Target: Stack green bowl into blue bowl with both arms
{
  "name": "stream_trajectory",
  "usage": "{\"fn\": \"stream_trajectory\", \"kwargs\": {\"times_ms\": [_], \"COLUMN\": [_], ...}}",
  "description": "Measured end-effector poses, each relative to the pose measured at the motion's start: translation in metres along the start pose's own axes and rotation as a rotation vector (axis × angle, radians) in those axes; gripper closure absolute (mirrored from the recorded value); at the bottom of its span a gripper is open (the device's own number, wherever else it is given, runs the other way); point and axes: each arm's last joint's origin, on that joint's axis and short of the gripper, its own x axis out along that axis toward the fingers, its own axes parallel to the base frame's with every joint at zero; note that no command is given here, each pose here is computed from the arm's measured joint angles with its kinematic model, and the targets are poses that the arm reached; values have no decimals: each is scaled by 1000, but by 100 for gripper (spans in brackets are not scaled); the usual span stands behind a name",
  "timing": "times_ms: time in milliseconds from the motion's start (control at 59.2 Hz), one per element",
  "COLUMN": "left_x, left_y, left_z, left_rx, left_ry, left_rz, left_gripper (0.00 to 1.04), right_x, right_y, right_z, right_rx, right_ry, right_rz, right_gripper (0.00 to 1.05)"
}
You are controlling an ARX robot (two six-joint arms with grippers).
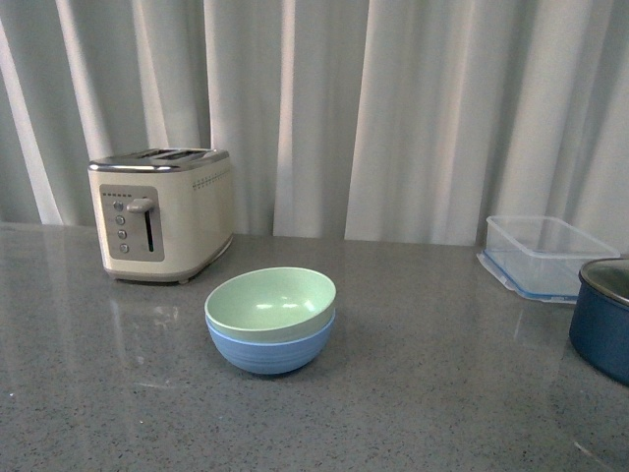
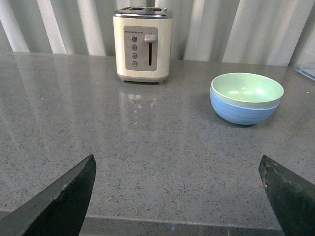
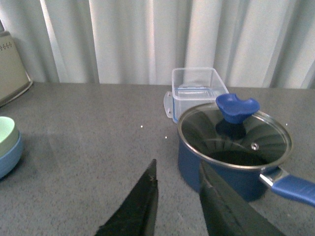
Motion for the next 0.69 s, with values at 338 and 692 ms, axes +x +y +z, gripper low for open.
{"fn": "stream_trajectory", "kwargs": {"times_ms": [338, 692], "left_x": [0, 0], "left_y": [0, 0], "left_z": [0, 0], "left_rx": [0, 0], "left_ry": [0, 0], "left_rz": [0, 0], "left_gripper": [7, 7], "right_x": [-33, -61], "right_y": [0, 0], "right_z": [-25, -41], "right_rx": [-4, -4], "right_ry": [1, 0], "right_rz": [2, 3], "right_gripper": [104, 104]}}
